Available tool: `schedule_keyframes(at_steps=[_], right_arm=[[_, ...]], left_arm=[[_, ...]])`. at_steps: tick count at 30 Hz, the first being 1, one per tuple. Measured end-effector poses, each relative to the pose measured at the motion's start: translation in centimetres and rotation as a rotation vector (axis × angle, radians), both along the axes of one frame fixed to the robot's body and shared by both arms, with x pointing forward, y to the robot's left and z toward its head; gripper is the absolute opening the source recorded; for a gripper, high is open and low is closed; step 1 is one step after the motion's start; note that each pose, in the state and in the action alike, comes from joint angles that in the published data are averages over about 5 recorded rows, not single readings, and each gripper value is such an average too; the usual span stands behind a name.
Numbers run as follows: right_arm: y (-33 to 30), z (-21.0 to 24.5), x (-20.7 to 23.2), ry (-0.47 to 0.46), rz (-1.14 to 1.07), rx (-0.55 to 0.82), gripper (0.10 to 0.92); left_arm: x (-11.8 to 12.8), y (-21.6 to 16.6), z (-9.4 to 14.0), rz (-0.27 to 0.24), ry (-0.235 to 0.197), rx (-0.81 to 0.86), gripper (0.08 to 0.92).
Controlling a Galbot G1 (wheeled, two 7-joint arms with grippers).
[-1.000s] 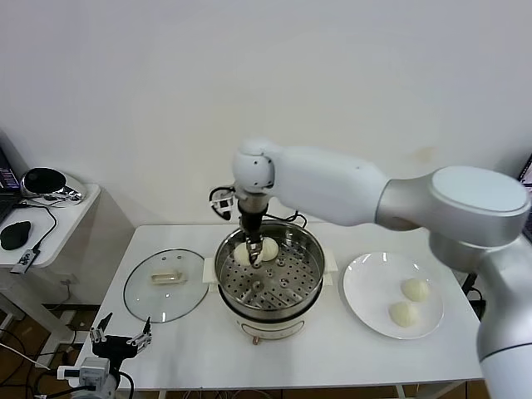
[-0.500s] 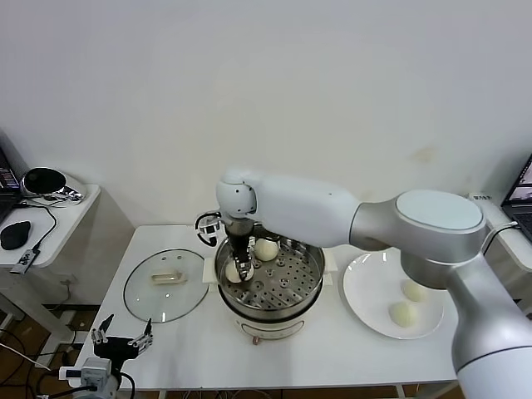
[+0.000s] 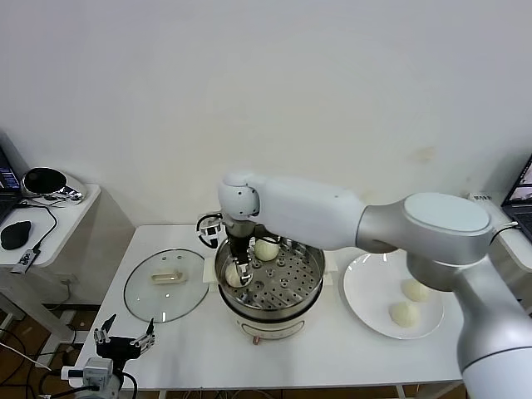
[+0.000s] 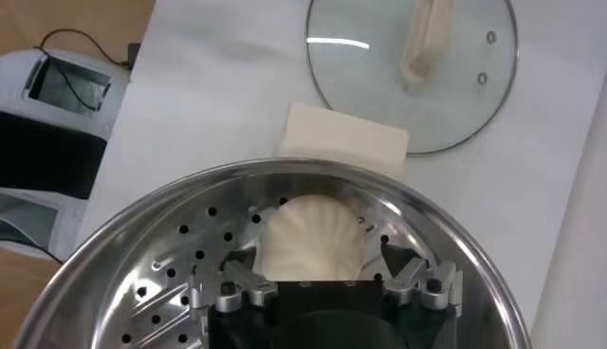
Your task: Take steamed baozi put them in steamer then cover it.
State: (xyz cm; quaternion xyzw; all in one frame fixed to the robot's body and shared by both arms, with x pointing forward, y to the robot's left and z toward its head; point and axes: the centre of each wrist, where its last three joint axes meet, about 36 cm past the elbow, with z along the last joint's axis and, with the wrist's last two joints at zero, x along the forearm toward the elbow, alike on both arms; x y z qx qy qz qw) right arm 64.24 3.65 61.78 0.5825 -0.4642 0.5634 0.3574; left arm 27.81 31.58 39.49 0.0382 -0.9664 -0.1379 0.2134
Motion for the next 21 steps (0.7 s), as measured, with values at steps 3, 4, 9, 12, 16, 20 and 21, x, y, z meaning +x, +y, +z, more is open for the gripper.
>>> schedule_keyframes(at_steps=[3, 4, 9, 12, 16, 20, 21], right_arm=[[-2.0, 1.8, -0.1, -0.009, -0.002, 0.018, 0.823], [-2.8, 2.4, -0.1, -0.013, -0.003, 0.025, 0.823], [-7.9, 5.4, -0.5, -0.034, -0.020, 0.052, 0.823], [-11.4, 6.7, -0.9, -0.047, -0.038, 0.064, 0.823], [-16.5, 7.8, -1.6, -0.065, -0.075, 0.071, 0.823], [-21.7, 8.0, -2.6, -0.079, -0.123, 0.068, 0.823], [-23.0, 8.0, -2.8, -0.081, -0.137, 0.065, 0.823]], left_arm=[[0.0, 0.0, 0.1, -0.004, 0.000, -0.001, 0.823], [0.0, 0.0, 0.1, -0.005, 0.001, 0.000, 0.823], [-0.1, 0.1, -0.1, -0.005, 0.008, -0.002, 0.823], [-0.2, 0.0, -0.1, -0.009, 0.012, -0.013, 0.823], [-0.2, -0.3, 0.0, -0.023, 0.015, -0.031, 0.823], [-0.2, -0.5, 0.1, -0.033, 0.015, -0.050, 0.823], [-0.2, -0.5, 0.1, -0.035, 0.014, -0.053, 0.823]])
